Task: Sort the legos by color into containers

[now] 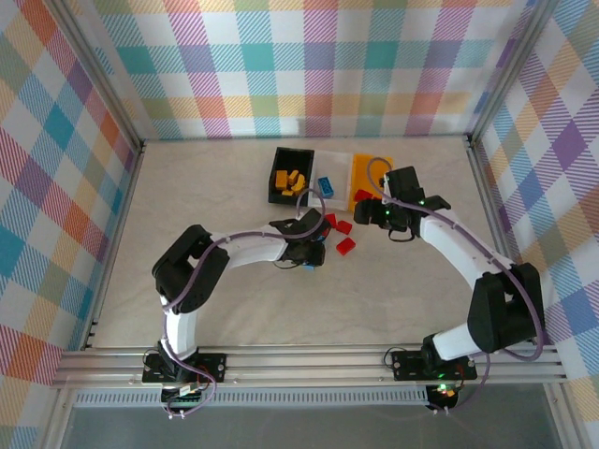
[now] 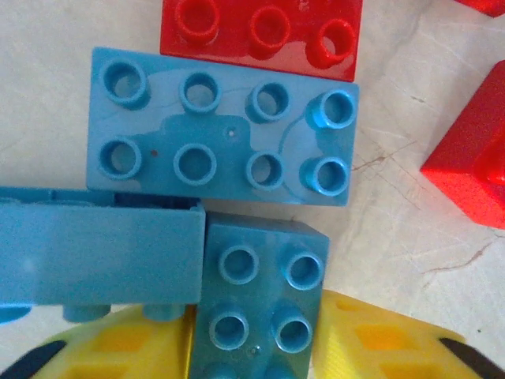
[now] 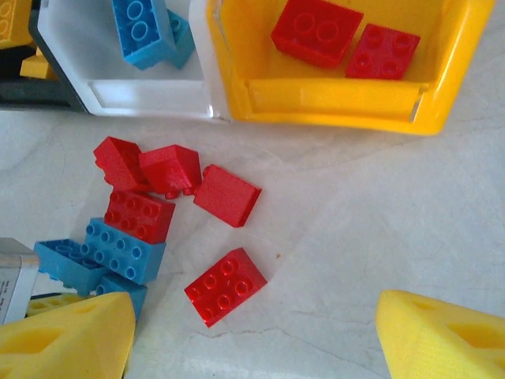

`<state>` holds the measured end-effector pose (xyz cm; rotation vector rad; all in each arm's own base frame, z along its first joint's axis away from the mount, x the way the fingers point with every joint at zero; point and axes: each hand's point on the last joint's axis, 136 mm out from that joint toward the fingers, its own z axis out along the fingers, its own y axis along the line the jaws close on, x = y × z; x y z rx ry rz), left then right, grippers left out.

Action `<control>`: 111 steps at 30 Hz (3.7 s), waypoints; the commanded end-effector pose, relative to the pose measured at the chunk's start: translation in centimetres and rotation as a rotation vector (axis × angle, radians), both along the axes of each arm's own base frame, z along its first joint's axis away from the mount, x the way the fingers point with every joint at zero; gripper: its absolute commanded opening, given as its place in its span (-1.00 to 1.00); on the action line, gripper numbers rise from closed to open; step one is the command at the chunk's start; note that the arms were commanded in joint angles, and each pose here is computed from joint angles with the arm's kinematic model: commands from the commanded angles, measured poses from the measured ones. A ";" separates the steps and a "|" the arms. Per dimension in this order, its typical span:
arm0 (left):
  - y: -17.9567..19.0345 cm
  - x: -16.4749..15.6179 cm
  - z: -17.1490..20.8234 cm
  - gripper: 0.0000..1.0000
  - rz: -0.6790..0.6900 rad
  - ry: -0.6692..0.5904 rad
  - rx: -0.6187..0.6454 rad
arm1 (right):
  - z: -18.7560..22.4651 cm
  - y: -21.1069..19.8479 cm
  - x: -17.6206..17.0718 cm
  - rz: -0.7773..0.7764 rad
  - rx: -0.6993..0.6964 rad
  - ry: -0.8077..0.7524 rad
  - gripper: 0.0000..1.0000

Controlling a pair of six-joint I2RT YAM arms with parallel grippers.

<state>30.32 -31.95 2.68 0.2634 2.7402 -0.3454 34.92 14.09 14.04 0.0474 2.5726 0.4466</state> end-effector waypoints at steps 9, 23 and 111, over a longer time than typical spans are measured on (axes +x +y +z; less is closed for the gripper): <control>3.4 -4.5 3.7 -0.66 -0.039 0.013 0.044 | -3.4 2.6 -4.5 0.113 0.002 0.099 0.61; 4.0 7.0 14.2 -0.64 -0.031 -0.163 -0.030 | -8.9 6.2 -4.5 0.323 -0.188 0.148 0.72; 4.5 3.9 2.8 0.69 -0.092 -0.051 0.045 | 1.0 -0.3 11.0 -0.023 -0.139 -0.080 0.64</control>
